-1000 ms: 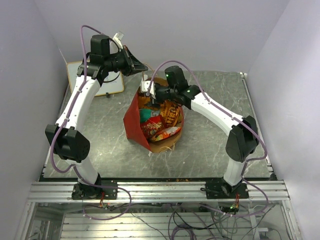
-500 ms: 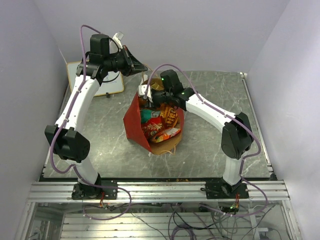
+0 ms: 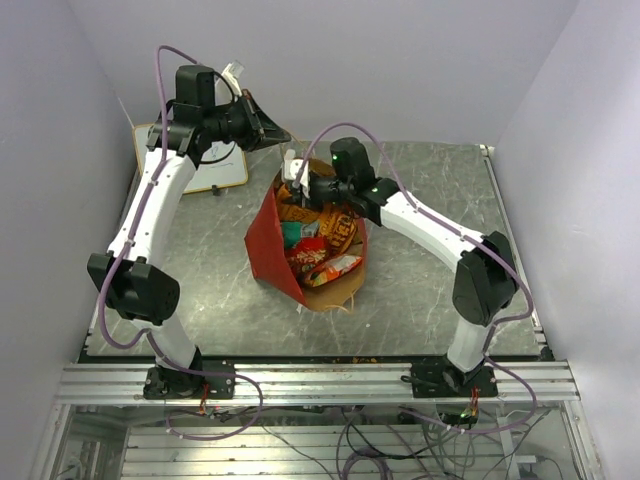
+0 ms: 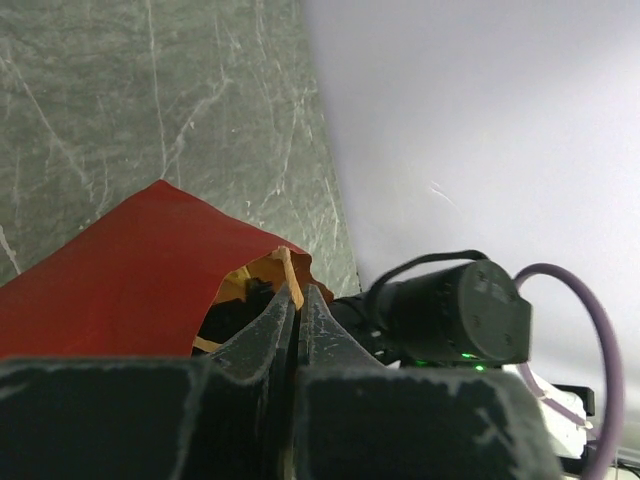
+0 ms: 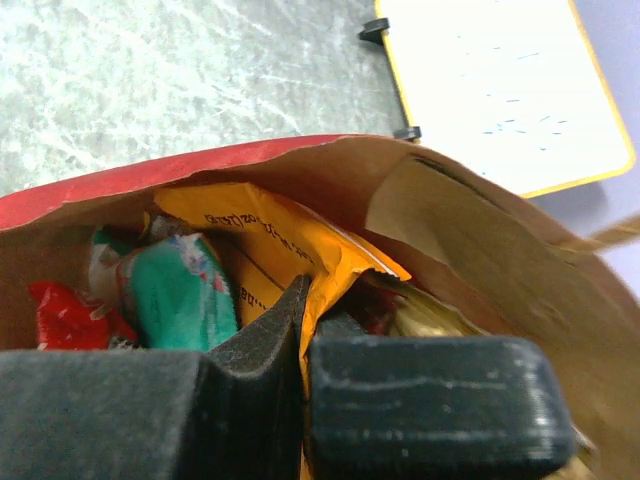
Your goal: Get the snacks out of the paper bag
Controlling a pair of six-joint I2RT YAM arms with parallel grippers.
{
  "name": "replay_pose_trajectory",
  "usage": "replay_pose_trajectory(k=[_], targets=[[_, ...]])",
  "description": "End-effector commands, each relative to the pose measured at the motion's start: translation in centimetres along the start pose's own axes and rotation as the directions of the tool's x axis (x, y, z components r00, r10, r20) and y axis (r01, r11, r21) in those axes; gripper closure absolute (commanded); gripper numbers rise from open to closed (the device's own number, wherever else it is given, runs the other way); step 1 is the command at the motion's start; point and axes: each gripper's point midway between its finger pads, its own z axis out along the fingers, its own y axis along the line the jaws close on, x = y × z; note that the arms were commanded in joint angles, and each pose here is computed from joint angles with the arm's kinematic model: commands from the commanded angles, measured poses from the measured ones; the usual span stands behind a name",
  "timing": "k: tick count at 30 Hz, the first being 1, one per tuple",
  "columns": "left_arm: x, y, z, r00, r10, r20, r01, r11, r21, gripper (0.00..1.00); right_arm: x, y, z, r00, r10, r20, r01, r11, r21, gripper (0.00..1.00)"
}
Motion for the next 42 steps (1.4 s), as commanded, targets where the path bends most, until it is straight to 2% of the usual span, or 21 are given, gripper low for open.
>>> replay_pose_trajectory(k=[1,9,18,24,32,37,42], targets=[[-1.9,-2.7,-2.1,0.994,0.077,0.075,-0.082,0.995,0.060,0.93,-6.2,-3.6,-3.4,0.992,-0.069,0.105,0.048,0.981,0.185,1.00],[-2.0,-2.1,-2.9,0.993,0.070,0.093,-0.075,0.996,0.050,0.93,-9.9,-4.7,-6.6,0.983,-0.030,0.181,-0.025,0.955,0.295,1.00],[-2.7,-0.1,-3.9,0.992,0.028,0.120,-0.029,1.000,0.003,0.93,-14.4,-7.9,-11.4,0.966,0.009,0.257,-0.138,0.860,0.491,1.00],[-2.6,-0.1,-4.0,0.992,0.012,0.124,-0.012,1.000,0.004,0.93,-19.0,-8.0,-15.4,0.936,-0.021,0.350,-0.182,0.824,0.536,1.00],[-2.6,0.1,-4.9,0.989,0.069,0.128,-0.063,0.997,-0.051,0.93,-25.9,-7.0,-22.3,0.877,-0.108,0.468,-0.225,0.767,0.600,1.00],[-2.4,0.4,-5.3,0.988,0.068,0.140,-0.061,0.997,-0.056,0.93,-27.9,-7.3,-28.6,0.870,-0.140,0.473,-0.292,0.626,0.723,1.00],[-2.9,0.9,-5.9,0.985,0.081,0.155,-0.067,0.993,-0.096,0.93,-24.2,-7.2,-34.1,0.911,-0.031,0.411,-0.370,0.380,0.848,1.00]])
